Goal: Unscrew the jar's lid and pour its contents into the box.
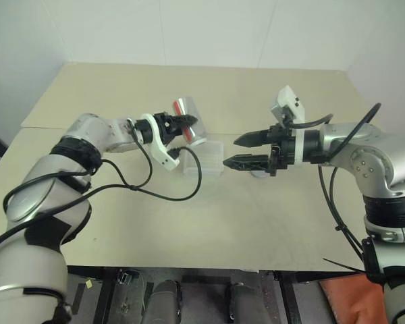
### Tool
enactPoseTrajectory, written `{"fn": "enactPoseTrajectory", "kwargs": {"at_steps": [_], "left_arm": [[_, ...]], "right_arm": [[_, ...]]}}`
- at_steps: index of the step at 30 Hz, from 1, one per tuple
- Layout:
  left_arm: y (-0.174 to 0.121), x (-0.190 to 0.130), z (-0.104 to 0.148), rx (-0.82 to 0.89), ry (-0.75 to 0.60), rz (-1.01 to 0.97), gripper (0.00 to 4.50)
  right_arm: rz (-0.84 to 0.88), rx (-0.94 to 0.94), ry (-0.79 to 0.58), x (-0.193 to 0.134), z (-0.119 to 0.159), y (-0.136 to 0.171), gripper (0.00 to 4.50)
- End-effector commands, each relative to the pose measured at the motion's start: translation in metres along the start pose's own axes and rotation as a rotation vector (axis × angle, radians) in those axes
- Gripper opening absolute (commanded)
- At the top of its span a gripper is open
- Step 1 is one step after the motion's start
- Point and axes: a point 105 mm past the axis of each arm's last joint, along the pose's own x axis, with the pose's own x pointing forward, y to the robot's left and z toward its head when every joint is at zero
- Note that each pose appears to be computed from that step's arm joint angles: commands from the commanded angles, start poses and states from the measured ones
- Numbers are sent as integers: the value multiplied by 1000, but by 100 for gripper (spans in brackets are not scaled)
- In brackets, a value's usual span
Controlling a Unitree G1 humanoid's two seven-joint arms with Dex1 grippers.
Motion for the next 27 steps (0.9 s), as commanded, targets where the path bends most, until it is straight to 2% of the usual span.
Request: {"fn": "enactPoseTrajectory", "kwargs": {"at_steps": [1, 8, 13, 20, 24, 27], "left_arm": [[18, 4, -19, 119, 46, 74, 187], [26, 7, -29, 236, 88, 122, 187], [25, 1, -37, 118, 154, 137, 187], [14, -24, -55, -287, 359, 210, 187], [4, -37, -60, -799, 505, 384, 187], [-9, -42, -62, -1066, 586, 444, 187]], "right_arm": [[10, -33, -34, -5, 14, 5, 444], [15, -31, -53, -8, 18, 6, 444], [12, -44, -55, -5, 17, 7, 444], [5, -30, -73, -6, 15, 8, 444], [5, -31, -94, -7, 16, 8, 444], [1, -25, -103, -6, 15, 7, 444]]}}
